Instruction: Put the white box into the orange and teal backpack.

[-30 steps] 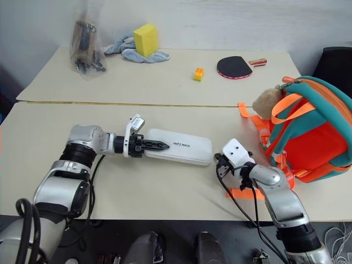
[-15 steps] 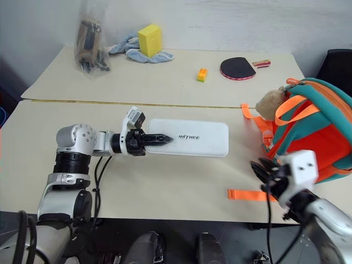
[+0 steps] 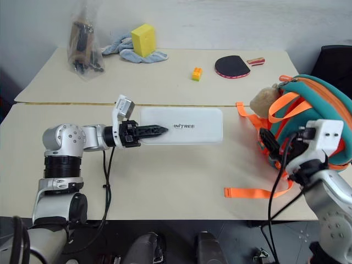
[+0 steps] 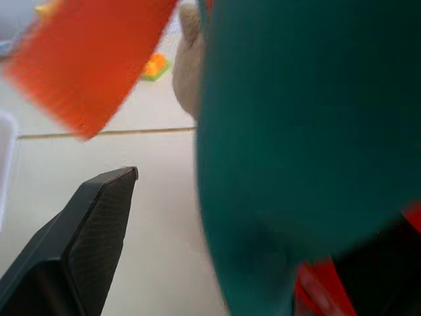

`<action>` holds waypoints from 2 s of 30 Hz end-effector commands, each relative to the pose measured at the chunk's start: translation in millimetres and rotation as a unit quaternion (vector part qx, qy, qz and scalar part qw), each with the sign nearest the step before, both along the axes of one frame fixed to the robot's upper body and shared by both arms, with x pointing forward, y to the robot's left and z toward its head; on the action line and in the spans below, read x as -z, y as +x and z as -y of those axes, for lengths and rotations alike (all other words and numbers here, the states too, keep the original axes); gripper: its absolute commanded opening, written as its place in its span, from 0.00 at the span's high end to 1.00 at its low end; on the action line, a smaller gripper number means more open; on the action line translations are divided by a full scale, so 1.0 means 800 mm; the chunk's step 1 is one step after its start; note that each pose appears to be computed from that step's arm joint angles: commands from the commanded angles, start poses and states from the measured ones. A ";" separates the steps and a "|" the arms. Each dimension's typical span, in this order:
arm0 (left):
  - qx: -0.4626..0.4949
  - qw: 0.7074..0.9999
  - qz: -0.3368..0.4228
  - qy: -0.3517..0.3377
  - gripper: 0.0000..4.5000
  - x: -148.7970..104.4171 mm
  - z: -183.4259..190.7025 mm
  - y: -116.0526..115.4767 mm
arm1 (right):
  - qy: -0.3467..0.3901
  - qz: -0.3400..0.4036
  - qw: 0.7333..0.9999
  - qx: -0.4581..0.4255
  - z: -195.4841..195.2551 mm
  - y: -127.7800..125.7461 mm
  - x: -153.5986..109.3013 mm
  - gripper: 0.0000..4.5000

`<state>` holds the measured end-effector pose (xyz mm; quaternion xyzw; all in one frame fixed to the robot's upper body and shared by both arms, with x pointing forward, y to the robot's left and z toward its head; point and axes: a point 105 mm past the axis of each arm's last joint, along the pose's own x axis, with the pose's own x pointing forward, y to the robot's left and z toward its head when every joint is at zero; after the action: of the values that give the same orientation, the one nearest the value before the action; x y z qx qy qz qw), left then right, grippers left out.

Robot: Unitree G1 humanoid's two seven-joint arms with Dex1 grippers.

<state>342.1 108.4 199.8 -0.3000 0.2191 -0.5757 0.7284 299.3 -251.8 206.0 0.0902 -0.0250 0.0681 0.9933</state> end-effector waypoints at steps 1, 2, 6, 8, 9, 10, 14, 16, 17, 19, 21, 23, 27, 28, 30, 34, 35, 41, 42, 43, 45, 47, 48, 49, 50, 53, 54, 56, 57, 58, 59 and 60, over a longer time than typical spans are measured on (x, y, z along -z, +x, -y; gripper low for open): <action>-0.017 0.999 0.045 -0.001 0.72 -0.021 -0.007 0.008 | -0.023 0.025 0.999 -0.027 -0.003 0.006 -0.010 0.34; -0.022 0.999 0.048 0.002 0.72 -0.021 -0.010 0.009 | -0.031 0.027 0.998 -0.051 -0.010 0.005 -0.011 0.41; -0.040 0.997 0.061 0.001 0.72 -0.026 -0.019 0.012 | -0.058 0.046 0.985 -0.153 -0.045 -0.010 -0.023 0.69; -0.055 0.996 0.066 0.000 0.72 -0.031 -0.024 0.016 | -0.065 0.056 0.971 -0.224 -0.067 -0.023 -0.033 0.85; -0.062 0.996 0.069 -0.002 0.72 -0.036 -0.027 0.018 | -0.067 0.061 0.962 -0.256 -0.075 -0.029 -0.038 0.92; -0.071 0.995 0.075 -0.002 0.72 -0.040 -0.030 0.022 | -0.068 0.066 0.953 -0.288 -0.084 -0.036 -0.044 0.98; -0.100 0.990 0.103 -0.003 0.72 -0.063 -0.044 0.033 | -0.078 0.065 0.909 -0.403 -0.115 -0.068 -0.057 0.99; -0.111 0.986 0.123 -0.013 0.72 -0.079 -0.053 0.037 | -0.084 0.055 0.884 -0.457 -0.126 -0.088 -0.060 0.99; -0.113 0.984 0.135 -0.019 0.72 -0.087 -0.057 0.037 | -0.083 0.051 0.874 -0.477 -0.129 -0.097 -0.062 0.99; -0.118 0.977 0.180 -0.006 0.72 -0.098 -0.063 0.038 | -0.070 0.037 0.852 -0.518 -0.130 -0.117 -0.068 0.99; -0.098 0.971 0.219 0.004 0.72 -0.106 -0.061 0.030 | -0.065 0.017 0.831 -0.553 -0.129 -0.136 -0.071 0.99; -0.064 0.966 0.250 0.006 0.72 -0.112 -0.055 0.017 | -0.065 0.000 0.816 -0.575 -0.126 -0.151 -0.076 0.99; 0.010 0.957 0.289 0.011 0.72 -0.109 -0.040 -0.010 | -0.076 -0.032 0.807 -0.584 -0.110 -0.168 -0.086 0.99; 0.025 0.955 0.295 0.008 0.72 -0.108 -0.036 -0.015 | -0.081 -0.045 0.813 -0.574 -0.105 -0.165 -0.084 0.99; 0.044 0.951 0.305 -0.002 0.72 -0.108 -0.031 -0.021 | -0.082 -0.063 0.818 -0.565 -0.096 -0.164 -0.082 0.99; 0.076 0.945 0.318 -0.019 0.72 -0.111 -0.016 -0.028 | -0.074 -0.076 0.824 -0.556 -0.084 -0.162 -0.079 0.99; 0.085 0.942 0.325 -0.017 0.72 -0.111 -0.012 -0.030 | -0.074 -0.080 0.826 -0.553 -0.081 -0.161 -0.077 0.99; 0.131 0.917 0.376 0.032 0.72 -0.098 0.013 -0.021 | -0.075 -0.091 0.834 -0.539 -0.069 -0.155 -0.073 0.99; 0.138 0.912 0.383 0.039 0.72 -0.096 0.016 -0.019 | -0.075 -0.091 0.835 -0.537 -0.068 -0.154 -0.072 0.99; 0.146 0.908 0.391 0.046 0.72 -0.095 0.020 -0.016 | -0.076 -0.093 0.836 -0.535 -0.067 -0.152 -0.071 0.99; 0.164 0.895 0.410 0.061 0.72 -0.096 0.027 -0.013 | -0.081 -0.098 0.839 -0.530 -0.066 -0.148 -0.066 0.99; 0.186 0.878 0.434 0.079 0.72 -0.098 0.033 -0.011 | -0.086 -0.103 0.840 -0.526 -0.065 -0.144 -0.062 0.99; 0.195 0.869 0.446 0.086 0.72 -0.100 0.036 -0.010 | -0.087 -0.104 0.840 -0.526 -0.065 -0.143 -0.061 0.99; 0.202 0.862 0.456 0.093 0.72 -0.104 0.037 -0.008 | -0.088 -0.105 0.840 -0.526 -0.066 -0.142 -0.059 0.99; 0.207 0.855 0.464 0.099 0.72 -0.108 0.039 -0.006 | -0.091 -0.106 0.839 -0.525 -0.067 -0.141 -0.058 0.99; 0.224 0.838 0.485 0.113 0.72 -0.116 0.042 -0.003 | -0.094 -0.107 0.840 -0.523 -0.068 -0.138 -0.054 0.99; 0.231 0.830 0.493 0.122 0.72 -0.117 0.043 -0.002 | -0.096 -0.107 0.841 -0.522 -0.069 -0.138 -0.052 0.99; 0.242 0.816 0.506 0.138 0.72 -0.115 0.046 -0.001 | -0.100 -0.107 0.841 -0.520 -0.070 -0.137 -0.050 0.99; 0.251 0.801 0.520 0.159 0.72 -0.111 0.048 0.000 | -0.101 -0.106 0.843 -0.518 -0.070 -0.135 -0.049 0.99; 0.256 0.789 0.531 0.173 0.72 -0.108 0.049 0.001 | -0.103 -0.105 0.843 -0.517 -0.070 -0.135 -0.049 0.99; 0.258 0.781 0.538 0.184 0.72 -0.108 0.050 0.003 | -0.105 -0.105 0.844 -0.515 -0.070 -0.134 -0.049 0.99; 0.257 0.775 0.545 0.192 0.72 -0.109 0.049 0.005 | -0.107 -0.104 0.845 -0.513 -0.070 -0.133 -0.048 0.99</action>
<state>357.3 70.7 280.5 0.2286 -0.0379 -0.7269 0.6465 193.9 -199.6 240.2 0.0066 0.1513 0.5549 0.8180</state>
